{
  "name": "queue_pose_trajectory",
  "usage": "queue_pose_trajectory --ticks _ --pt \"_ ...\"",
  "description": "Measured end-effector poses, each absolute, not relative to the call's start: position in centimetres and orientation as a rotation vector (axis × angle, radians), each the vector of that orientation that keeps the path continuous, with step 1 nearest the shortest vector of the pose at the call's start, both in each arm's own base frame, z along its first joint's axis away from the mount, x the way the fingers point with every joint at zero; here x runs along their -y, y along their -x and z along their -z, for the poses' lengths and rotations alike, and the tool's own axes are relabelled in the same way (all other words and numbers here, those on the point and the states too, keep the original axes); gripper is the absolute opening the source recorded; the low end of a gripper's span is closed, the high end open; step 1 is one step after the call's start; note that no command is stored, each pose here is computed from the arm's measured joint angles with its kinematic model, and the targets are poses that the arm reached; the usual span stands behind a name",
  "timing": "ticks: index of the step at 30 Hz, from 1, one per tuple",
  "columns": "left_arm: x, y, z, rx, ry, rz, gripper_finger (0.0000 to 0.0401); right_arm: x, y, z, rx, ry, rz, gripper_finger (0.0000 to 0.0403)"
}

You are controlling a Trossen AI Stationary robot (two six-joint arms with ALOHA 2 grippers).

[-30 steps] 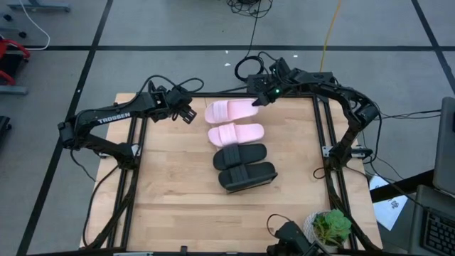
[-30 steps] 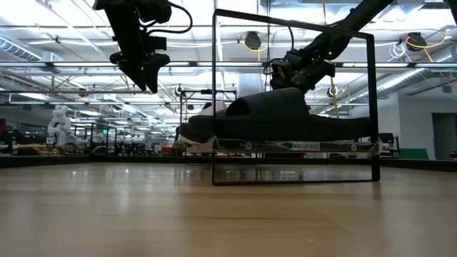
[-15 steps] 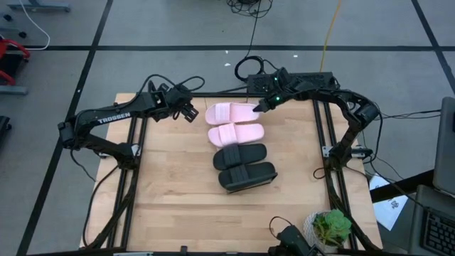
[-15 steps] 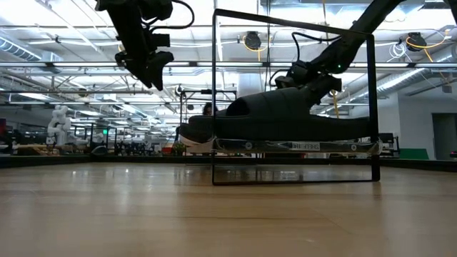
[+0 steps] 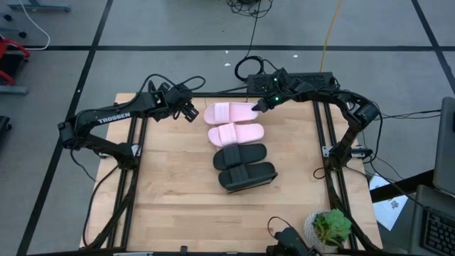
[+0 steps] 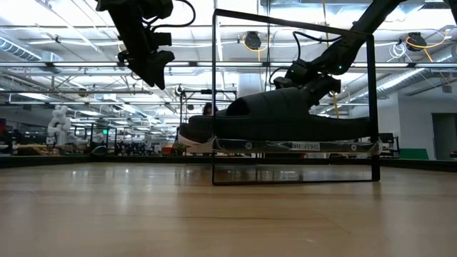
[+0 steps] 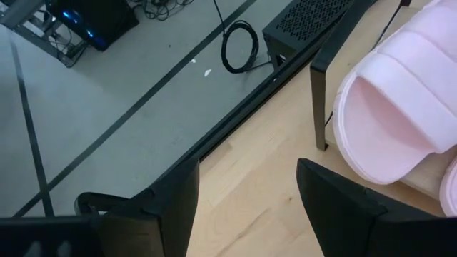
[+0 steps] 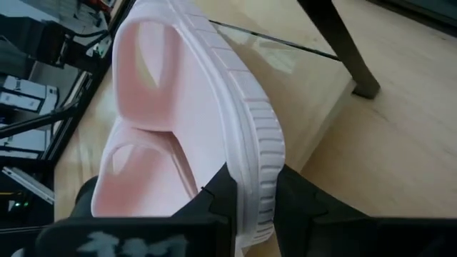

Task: Pick and place slides into the shelf
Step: Put the pink slide on the shelf

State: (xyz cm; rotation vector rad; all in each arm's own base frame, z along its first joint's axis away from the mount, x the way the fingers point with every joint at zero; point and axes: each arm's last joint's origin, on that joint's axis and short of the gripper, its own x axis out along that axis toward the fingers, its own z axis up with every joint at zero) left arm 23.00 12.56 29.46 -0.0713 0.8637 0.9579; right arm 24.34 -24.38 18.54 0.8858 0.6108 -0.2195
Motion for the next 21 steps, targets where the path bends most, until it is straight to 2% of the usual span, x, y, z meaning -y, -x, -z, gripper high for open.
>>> queue_pose_trajectory --ticks 13,18,21 --pt "-12.6 -23.1 -29.5 -0.867 0.051 -0.949 0.0234 24.3 -25.0 -17.1 -0.646 -0.909 0.211 0.0045" --pt "-12.6 -23.1 -29.5 -0.868 0.049 -0.947 0.0234 24.6 -24.6 -17.1 -0.640 -0.918 0.220 0.0078" --pt "-12.6 -23.1 -29.5 -0.873 0.038 -0.942 0.0234 24.7 -24.5 -17.1 -0.639 -0.914 0.221 0.0084"
